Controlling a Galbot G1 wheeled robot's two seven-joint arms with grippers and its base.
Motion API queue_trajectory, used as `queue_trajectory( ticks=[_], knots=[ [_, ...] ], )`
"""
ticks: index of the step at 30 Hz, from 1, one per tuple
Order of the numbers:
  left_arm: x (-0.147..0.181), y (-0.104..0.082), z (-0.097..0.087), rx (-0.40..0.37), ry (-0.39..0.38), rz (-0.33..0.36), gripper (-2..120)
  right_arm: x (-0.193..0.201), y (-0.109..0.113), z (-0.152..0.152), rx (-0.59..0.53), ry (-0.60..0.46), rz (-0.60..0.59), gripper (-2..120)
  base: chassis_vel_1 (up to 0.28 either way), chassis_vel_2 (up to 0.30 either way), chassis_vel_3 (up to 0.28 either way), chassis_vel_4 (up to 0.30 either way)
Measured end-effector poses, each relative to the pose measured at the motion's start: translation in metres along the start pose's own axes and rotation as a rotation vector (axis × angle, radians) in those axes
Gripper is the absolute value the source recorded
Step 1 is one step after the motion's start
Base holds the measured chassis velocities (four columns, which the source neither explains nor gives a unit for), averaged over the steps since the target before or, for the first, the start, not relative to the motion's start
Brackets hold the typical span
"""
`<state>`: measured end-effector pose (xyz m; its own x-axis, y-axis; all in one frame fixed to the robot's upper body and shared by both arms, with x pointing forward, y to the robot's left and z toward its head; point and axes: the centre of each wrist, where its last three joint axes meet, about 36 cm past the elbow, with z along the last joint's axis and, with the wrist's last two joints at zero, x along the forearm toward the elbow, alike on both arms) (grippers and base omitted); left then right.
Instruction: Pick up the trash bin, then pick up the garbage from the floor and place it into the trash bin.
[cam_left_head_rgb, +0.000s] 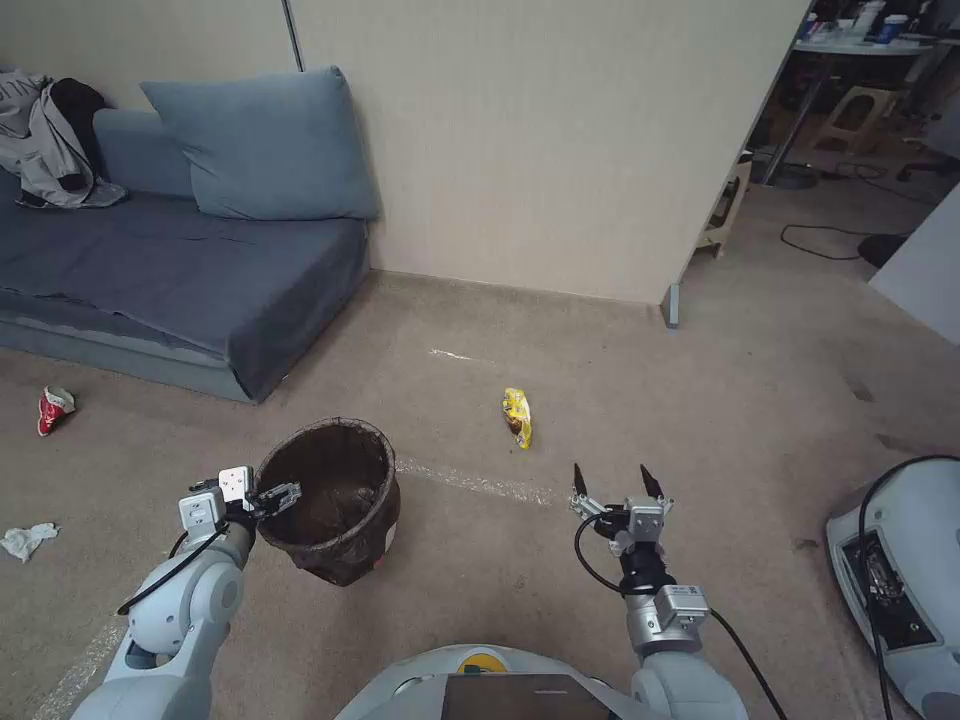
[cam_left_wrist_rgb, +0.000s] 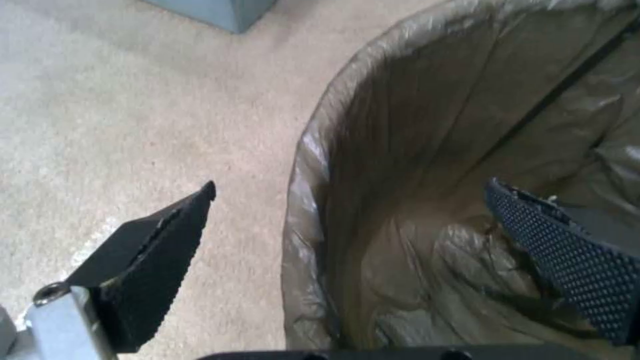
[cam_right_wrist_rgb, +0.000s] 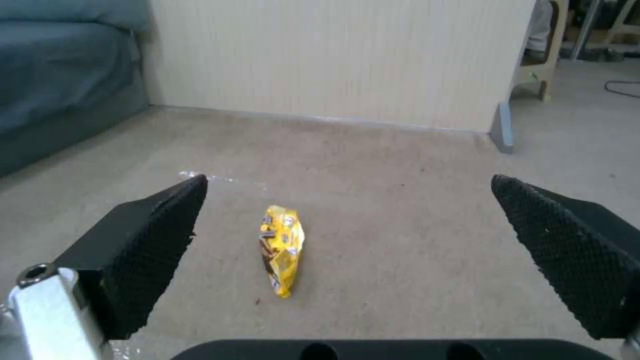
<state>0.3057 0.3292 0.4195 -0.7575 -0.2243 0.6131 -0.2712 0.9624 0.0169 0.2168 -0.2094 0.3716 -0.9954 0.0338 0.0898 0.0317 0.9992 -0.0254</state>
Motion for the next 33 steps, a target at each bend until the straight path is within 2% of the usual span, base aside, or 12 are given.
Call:
queue_trajectory(
  ticks=[19, 33],
  knots=[
    [-0.0064, -0.0022, 0.0043, 0.023, 0.077, -0.013, 100, 0.0000, 0.0013, 0.0034, -0.003, 0.009, -0.004, 100, 0.000, 0.000, 0.000, 0.000],
    [-0.0097, -0.0017, 0.0064, 0.039, 0.096, -0.019, 96, 0.0007, 0.0024, 0.0037, -0.006, 0.012, -0.007, 100, 0.000, 0.000, 0.000, 0.000]
  ],
)
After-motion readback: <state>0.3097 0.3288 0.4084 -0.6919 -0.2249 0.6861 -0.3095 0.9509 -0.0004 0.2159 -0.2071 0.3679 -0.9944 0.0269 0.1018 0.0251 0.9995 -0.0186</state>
